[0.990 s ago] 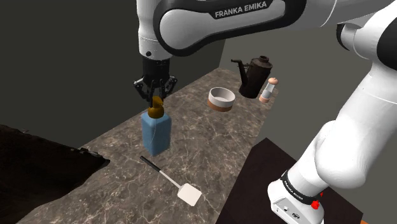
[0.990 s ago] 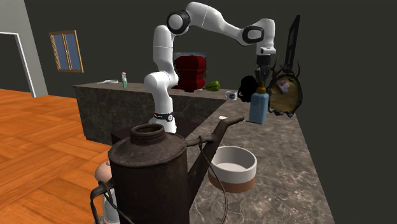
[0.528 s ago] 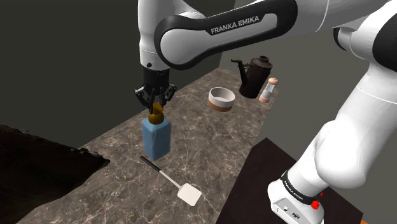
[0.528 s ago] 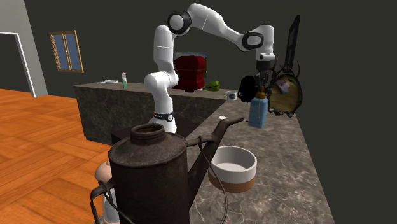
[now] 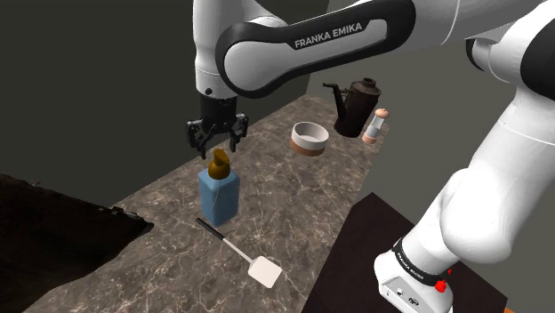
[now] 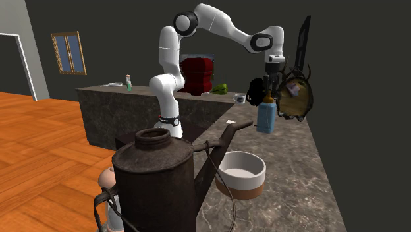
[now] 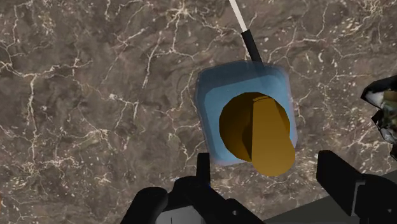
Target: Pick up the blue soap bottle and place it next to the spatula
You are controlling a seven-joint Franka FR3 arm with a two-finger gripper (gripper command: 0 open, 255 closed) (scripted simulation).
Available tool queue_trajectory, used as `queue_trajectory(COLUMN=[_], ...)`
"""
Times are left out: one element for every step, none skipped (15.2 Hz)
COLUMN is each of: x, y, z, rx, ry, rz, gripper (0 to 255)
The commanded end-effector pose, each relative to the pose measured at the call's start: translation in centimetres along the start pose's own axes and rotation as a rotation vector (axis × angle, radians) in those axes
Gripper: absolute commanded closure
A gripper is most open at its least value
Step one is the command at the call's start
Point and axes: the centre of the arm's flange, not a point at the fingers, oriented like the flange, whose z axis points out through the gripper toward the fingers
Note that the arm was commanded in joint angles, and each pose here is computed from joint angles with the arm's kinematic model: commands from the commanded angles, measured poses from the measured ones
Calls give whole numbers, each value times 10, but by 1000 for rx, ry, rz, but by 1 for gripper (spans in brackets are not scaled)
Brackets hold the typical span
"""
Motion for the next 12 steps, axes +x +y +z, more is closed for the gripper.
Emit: queue_trajectory(x=[0, 0, 0, 0, 0, 0, 0, 0, 0, 0, 0, 0], y=[0, 0, 0, 0, 0, 0, 0, 0, 0, 0, 0, 0], z=[0, 0, 0, 0, -13, -26, -40, -50, -50, -50, -50, -50], rx=[0, 0, 0, 0, 0, 0, 0, 0, 0, 0, 0, 0], ry=[0, 0, 0, 0, 0, 0, 0, 0, 0, 0, 0, 0], rz=[0, 0, 0, 0, 0, 0, 0, 0, 0, 0, 0, 0], gripper=[0, 0, 0, 0, 0, 0, 0, 0, 0, 0, 0, 0])
